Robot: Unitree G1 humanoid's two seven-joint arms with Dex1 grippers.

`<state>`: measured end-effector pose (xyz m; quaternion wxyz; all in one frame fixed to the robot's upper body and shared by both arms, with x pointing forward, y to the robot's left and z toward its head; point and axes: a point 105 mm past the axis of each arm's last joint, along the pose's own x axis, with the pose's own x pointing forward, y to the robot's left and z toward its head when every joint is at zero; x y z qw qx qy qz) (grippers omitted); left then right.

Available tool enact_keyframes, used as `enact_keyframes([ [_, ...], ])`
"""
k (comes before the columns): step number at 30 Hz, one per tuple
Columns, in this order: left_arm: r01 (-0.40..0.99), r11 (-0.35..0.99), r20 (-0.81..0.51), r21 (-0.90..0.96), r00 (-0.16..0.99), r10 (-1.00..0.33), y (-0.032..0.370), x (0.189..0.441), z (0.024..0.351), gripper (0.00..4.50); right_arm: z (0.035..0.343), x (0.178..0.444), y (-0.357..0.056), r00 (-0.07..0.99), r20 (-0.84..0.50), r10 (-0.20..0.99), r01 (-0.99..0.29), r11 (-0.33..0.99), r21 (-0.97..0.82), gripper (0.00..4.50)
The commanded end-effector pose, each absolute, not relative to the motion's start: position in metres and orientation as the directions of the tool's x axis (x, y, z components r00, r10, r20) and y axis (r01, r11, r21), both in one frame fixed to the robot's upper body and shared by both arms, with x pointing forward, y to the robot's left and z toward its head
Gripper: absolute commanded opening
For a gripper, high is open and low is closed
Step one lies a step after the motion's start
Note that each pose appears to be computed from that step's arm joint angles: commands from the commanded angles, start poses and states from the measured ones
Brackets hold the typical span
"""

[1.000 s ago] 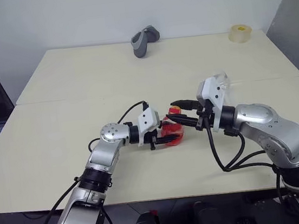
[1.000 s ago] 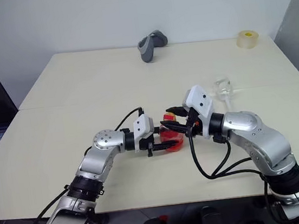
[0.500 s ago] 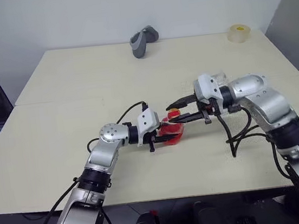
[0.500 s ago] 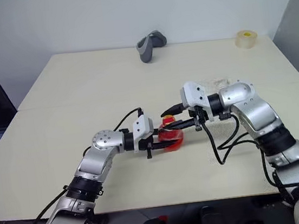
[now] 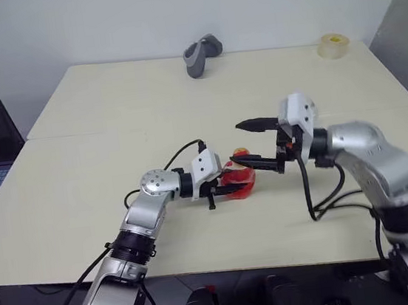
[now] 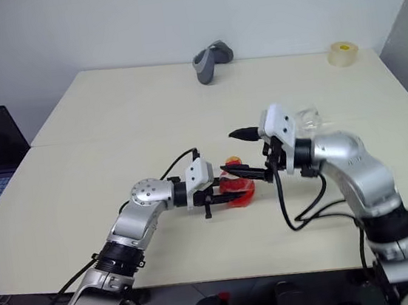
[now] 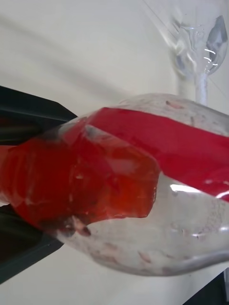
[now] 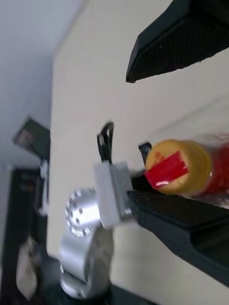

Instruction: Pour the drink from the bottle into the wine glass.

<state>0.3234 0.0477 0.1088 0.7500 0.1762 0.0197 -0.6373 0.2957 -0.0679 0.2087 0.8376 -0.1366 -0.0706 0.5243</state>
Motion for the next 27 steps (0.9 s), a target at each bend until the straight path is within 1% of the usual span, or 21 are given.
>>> enact_keyframes([
  [1,0.959,0.129,-0.237,0.252,0.19,-0.953,0.044,0.324,0.114,1.03,0.227,0.29,-0.075,0.627,0.11,0.772,-0.703,0.62,-0.347,3.64],
  [4,0.958,0.15,-0.227,0.246,0.207,-0.952,0.044,0.329,0.116,1.02,0.224,0.28,-0.072,0.715,0.181,0.675,-0.624,0.733,-0.271,3.64],
  [6,0.958,0.152,-0.227,0.244,0.209,-0.951,0.044,0.33,0.117,1.01,0.222,0.278,-0.07,0.75,0.197,0.632,-0.592,0.773,-0.226,3.64],
  [11,0.959,0.145,-0.232,0.245,0.203,-0.951,0.043,0.332,0.117,1.01,0.211,0.273,-0.06,0.747,0.159,0.646,-0.62,0.763,-0.183,3.64],
  [16,0.957,0.149,-0.235,0.249,0.209,-0.949,0.044,0.335,0.118,1.01,0.21,0.268,-0.055,0.715,0.149,0.683,-0.663,0.73,-0.166,3.64],
  [24,0.954,0.156,-0.237,0.255,0.218,-0.947,0.046,0.337,0.119,1.01,0.205,0.27,-0.055,0.717,0.12,0.687,-0.673,0.726,-0.141,3.64],
  [27,0.953,0.156,-0.239,0.258,0.219,-0.946,0.047,0.338,0.12,1.01,0.204,0.271,-0.055,0.718,0.117,0.687,-0.672,0.727,-0.144,3.02],
])
